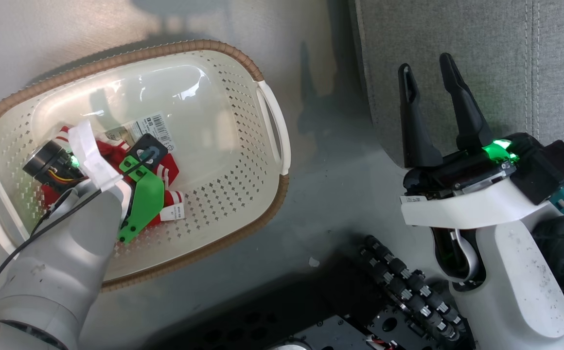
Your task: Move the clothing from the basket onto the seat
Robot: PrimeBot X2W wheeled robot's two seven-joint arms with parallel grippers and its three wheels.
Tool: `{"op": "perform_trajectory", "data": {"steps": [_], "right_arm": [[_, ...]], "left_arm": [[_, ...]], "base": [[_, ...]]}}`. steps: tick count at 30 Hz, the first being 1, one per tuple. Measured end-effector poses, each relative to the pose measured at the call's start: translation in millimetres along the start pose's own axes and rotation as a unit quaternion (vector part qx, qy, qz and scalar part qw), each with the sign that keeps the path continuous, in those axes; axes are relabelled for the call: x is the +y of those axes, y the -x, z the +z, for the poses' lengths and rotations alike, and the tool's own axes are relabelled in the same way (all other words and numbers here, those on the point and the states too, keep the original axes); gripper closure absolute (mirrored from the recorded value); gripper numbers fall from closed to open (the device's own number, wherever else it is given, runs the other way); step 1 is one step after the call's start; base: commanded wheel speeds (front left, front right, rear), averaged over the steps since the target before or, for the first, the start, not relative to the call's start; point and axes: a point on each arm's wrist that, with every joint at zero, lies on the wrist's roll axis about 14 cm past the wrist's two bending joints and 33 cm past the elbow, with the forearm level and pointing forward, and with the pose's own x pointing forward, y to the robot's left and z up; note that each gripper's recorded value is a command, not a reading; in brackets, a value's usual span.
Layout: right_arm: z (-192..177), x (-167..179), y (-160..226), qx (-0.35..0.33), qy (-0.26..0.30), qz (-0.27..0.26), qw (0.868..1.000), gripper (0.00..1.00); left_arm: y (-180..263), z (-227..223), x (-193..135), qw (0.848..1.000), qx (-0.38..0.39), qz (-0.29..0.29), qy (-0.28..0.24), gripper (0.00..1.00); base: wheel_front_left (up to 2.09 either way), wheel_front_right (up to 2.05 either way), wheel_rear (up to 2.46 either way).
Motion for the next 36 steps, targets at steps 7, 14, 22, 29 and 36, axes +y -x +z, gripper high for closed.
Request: {"op": "perform_trajectory", "data": {"steps": [7,14,22,29,36], "right_arm": [[-2.4,-1.9,-0.7,0.003,0.0,-0.002,1.0,0.0],[-0.8,-4.4,-1.0,0.0,0.003,-0.005,1.0,0.0],[9.8,-5.5,-2.5,-0.014,0.012,-0.005,1.0,0.0],[27.4,3.9,-2.9,-0.036,0.027,0.008,0.999,0.0],[47.9,11.3,3.9,-0.059,0.042,0.015,0.997,0.0]], "left_arm": [[-3.1,-7.5,1.3,0.999,0.046,-0.001,0.013,1.0],[-4.2,-10.3,6.2,0.998,0.055,0.003,0.006,1.0],[2.9,-3.7,14.8,1.0,0.017,0.012,0.009,1.0],[26.7,41.9,7.2,0.996,-0.082,0.01,0.04,1.0],[69.3,91.5,1.2,0.977,-0.198,0.02,0.079,1.0]], "base": [[0.0,0.0,0.0],[0.0,0.0,0.0],[0.0,0.0,0.0],[0.0,0.0,0.0],[0.0,0.0,0.0]]}}
